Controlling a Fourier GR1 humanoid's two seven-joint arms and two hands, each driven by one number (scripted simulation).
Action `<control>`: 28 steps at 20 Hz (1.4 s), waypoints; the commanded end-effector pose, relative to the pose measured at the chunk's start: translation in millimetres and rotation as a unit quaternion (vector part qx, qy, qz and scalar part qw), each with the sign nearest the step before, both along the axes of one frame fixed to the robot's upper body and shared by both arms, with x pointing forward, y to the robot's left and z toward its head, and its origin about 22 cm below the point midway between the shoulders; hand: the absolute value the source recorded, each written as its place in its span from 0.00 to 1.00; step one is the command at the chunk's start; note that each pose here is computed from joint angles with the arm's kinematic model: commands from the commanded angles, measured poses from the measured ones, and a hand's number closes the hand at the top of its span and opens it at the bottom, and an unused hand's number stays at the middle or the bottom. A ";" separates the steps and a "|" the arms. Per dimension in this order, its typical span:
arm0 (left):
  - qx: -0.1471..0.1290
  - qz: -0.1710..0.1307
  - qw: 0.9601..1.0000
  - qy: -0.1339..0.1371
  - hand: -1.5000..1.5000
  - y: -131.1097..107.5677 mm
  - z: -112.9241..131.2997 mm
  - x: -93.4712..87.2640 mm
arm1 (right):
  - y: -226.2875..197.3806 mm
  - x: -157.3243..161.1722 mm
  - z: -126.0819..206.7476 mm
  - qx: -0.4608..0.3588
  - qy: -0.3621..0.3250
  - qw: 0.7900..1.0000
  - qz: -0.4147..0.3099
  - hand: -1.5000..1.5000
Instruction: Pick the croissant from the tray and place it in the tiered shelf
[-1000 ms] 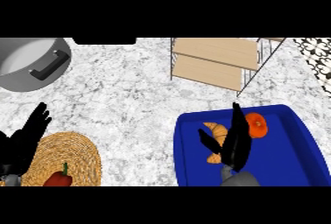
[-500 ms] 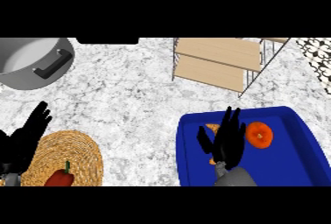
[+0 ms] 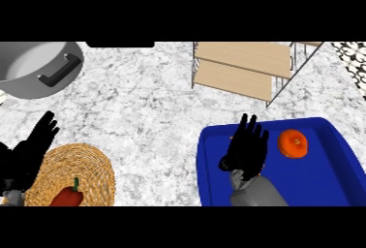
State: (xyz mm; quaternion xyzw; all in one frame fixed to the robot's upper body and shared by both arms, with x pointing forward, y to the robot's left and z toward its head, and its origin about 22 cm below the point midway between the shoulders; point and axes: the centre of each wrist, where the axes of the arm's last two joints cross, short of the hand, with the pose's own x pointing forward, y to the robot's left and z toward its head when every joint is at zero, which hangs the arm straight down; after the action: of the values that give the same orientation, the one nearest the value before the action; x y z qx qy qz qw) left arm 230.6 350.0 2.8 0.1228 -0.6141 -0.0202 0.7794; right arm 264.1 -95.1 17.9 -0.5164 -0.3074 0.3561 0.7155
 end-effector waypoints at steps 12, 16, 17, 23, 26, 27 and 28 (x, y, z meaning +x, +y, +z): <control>-0.003 -0.006 1.000 -0.003 0.50 -10.7 3.3 4.5 | -36.3 -10.8 -5.4 -0.058 0.083 0.992 -0.077 0.00; -0.002 -0.002 1.000 -0.001 0.50 -16.5 -1.0 6.4 | -34.4 2.0 13.0 -0.061 0.078 0.993 -0.070 0.00; -0.008 0.001 1.000 -0.003 0.50 -5.9 -10.9 0.7 | -36.3 15.5 17.2 -0.063 0.080 0.993 -0.063 0.00; -0.003 -0.002 1.000 -0.003 0.50 0.1 -0.7 -1.1 | -29.2 0.8 -29.6 -0.056 0.087 0.992 -0.074 0.00; -0.007 -0.003 1.000 0.003 0.50 -7.7 -9.4 11.1 | -41.9 5.7 -29.2 -0.039 0.096 0.992 -0.076 0.00; -0.008 -0.005 1.000 -0.001 0.50 -2.5 4.8 -6.3 | -39.4 4.1 -27.8 -0.038 0.099 0.991 -0.078 1.00; 0.001 -0.007 1.000 -0.004 0.50 -5.2 -16.4 -10.6 | -37.5 -5.9 -36.3 -0.031 0.090 0.992 -0.078 1.00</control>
State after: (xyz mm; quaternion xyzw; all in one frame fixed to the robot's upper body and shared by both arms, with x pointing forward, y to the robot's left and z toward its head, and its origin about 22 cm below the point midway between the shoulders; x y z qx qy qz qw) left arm 228.4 347.3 -4.5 0.1189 -0.6161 -0.0199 0.7784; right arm 268.1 -132.7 1.8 -0.5186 -0.2419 0.3758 0.7289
